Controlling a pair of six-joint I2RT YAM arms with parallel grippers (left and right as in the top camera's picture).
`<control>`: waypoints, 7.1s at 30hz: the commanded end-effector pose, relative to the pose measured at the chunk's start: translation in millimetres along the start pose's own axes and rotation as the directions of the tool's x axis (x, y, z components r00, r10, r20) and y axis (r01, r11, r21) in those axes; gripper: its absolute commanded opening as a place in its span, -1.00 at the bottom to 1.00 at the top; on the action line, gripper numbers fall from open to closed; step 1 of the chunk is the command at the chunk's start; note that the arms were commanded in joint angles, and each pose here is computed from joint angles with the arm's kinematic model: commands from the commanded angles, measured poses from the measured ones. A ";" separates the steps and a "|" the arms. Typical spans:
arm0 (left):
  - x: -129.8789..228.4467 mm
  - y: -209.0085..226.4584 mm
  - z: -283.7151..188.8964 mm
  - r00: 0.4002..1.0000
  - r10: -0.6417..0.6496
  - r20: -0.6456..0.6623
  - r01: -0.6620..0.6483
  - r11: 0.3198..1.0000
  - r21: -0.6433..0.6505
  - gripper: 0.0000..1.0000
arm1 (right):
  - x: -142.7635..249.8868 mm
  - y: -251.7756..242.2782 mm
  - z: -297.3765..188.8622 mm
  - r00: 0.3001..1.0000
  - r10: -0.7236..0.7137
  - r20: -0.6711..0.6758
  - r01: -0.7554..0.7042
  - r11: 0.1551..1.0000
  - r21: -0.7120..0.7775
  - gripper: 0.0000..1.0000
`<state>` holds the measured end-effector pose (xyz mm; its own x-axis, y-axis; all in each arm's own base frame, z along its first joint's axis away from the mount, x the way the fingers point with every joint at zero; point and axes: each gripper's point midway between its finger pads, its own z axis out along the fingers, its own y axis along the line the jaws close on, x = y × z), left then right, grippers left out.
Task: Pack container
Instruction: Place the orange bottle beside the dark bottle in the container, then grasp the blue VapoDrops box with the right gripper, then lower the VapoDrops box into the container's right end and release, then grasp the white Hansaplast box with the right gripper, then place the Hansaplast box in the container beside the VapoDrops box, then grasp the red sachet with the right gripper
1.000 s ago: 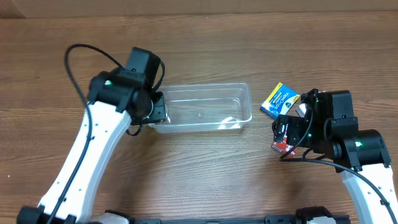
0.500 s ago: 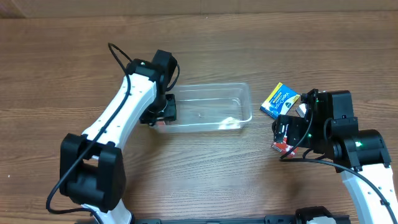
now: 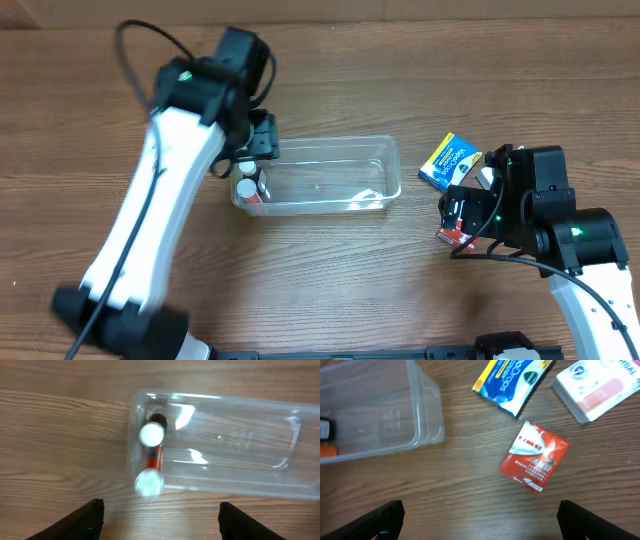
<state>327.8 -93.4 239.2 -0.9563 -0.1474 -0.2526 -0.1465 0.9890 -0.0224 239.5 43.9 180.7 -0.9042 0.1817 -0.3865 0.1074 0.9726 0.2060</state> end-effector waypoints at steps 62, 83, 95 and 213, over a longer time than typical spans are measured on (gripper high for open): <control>12.7 85.4 -82.2 0.959 -0.184 0.214 0.191 0.982 -0.011 1.00 | -36.5 141.0 110.1 0.929 -0.298 -0.218 0.300 0.954 -0.024 0.53; 12.5 86.3 -82.3 0.959 -0.181 0.216 0.189 0.982 -0.016 1.00 | -26.3 136.6 143.8 0.916 -0.281 -0.285 0.294 0.956 0.003 0.83; 13.6 87.3 -82.1 0.962 -0.172 0.213 0.181 0.983 -0.023 1.00 | -154.5 86.1 -8.5 0.978 0.038 0.205 -0.067 0.988 0.139 1.00; 20.0 88.7 -78.6 0.969 -0.169 0.179 0.178 0.983 -0.039 1.00 | 27.1 -85.9 143.1 0.875 0.416 -0.246 -0.318 0.879 0.356 1.00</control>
<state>274.6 -12.7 310.0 -0.8507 -0.3217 -0.4157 -0.3325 0.9418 -0.0484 274.6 -19.4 37.8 -0.8387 0.5419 -0.0544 0.5441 0.8381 -0.0384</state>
